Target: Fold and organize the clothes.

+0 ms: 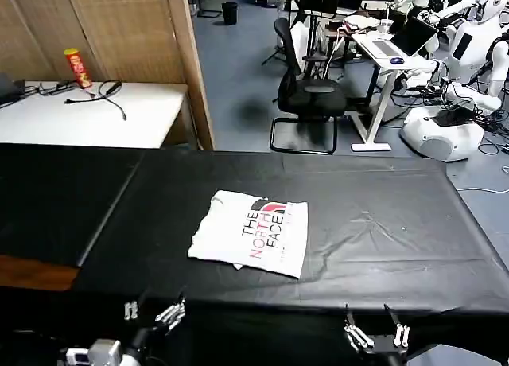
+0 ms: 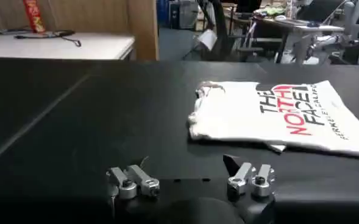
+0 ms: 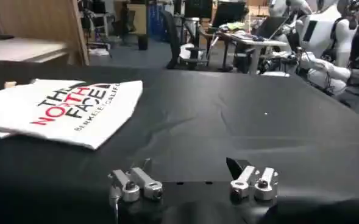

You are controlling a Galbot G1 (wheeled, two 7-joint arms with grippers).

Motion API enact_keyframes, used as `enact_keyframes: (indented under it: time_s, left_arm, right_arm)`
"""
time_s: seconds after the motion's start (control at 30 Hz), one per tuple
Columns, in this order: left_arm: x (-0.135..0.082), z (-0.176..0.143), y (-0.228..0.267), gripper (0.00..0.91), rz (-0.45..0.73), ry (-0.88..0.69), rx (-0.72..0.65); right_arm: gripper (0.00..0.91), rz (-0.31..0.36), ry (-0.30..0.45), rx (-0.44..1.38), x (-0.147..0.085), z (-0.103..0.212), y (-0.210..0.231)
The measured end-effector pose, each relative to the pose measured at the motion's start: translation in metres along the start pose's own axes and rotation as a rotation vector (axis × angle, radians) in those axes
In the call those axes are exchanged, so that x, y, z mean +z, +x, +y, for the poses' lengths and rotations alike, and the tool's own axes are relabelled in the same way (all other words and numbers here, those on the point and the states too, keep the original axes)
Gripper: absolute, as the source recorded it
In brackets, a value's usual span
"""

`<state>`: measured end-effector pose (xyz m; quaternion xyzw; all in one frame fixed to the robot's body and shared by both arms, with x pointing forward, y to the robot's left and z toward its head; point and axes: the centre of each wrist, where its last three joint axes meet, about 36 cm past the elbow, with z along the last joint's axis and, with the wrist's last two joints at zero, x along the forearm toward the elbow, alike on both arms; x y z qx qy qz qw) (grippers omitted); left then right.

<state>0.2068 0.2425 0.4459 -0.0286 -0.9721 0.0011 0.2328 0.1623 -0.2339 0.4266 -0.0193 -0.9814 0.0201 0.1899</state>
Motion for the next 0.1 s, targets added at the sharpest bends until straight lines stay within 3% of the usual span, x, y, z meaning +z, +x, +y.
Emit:
enact_keyframes:
  time_s: [0.1]
  left_arm:
    - [-0.0014,0.0005,0.0005,0.878,-0.001,-0.003,0.001]
  right_arm:
    - [0.878,0.002,-0.002,-0.002,-0.0009,0.0006,0.0022]
